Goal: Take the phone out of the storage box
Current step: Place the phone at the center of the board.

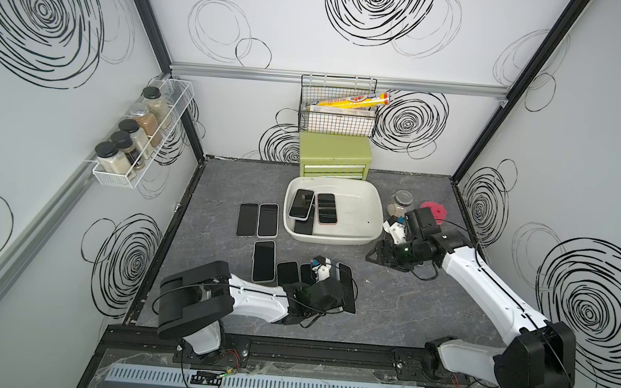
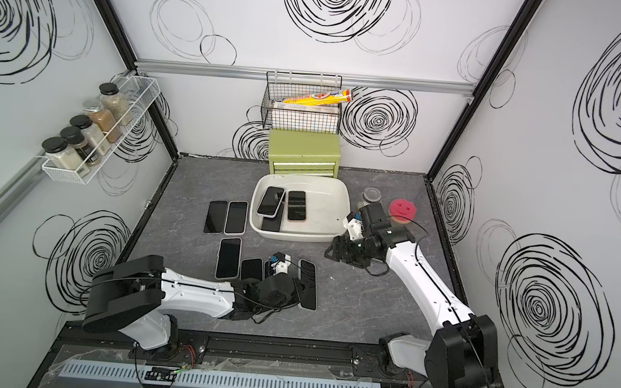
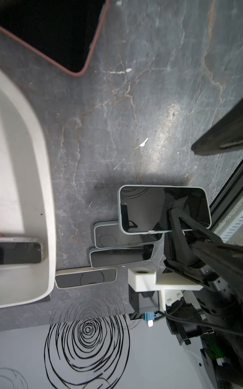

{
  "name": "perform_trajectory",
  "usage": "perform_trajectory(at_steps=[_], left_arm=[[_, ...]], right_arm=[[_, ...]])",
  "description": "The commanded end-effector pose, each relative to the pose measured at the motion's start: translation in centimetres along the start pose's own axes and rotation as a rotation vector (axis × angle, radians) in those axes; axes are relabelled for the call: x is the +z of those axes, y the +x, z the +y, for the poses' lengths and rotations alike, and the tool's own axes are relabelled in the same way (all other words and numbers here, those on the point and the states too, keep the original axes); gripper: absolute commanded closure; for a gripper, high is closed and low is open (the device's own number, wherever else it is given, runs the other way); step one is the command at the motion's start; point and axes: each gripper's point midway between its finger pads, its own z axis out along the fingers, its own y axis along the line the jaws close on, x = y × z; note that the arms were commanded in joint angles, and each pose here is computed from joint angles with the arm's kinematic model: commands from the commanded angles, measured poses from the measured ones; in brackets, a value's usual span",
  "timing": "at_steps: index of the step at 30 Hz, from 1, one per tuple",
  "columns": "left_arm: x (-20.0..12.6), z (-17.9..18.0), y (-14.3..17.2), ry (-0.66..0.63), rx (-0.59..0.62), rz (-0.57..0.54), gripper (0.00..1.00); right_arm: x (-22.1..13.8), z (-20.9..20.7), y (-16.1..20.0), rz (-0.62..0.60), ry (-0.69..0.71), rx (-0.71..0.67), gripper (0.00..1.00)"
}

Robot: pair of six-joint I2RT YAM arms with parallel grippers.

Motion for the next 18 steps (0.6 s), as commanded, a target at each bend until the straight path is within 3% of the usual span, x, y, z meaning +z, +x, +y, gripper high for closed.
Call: perform_trajectory(at_steps=[1, 7, 13, 15, 18], left_arm=[[0.3, -2.1, -1.7, 0.089, 0.013, -0.056, 0.96], [1.9, -0.2, -1.5, 0.052, 0.023, -0.03, 0.95], [2.2, 1.4, -1.8, 0.013, 0.018, -0.034, 0.9], [2.4, 1.2, -1.9, 0.027, 0.03, -0.021, 0.83], [2.7, 1.7, -1.9, -0.027, 0.055, 0.0, 0.64]], right_arm=[[0.4, -1.2, 1.6, 0.031, 0.029, 0.003, 0.39], [2.0, -2.4, 3.6, 0.069, 0.019, 0.038, 0.53], [3.4, -3.6, 5.0, 0.115, 0.029, 0.058, 0.58], [4.1, -3.9, 5.7, 0.144, 0.021, 0.07, 0.6], [5.0, -4.7, 6.2, 0.159, 0.032, 0.08, 0.62]])
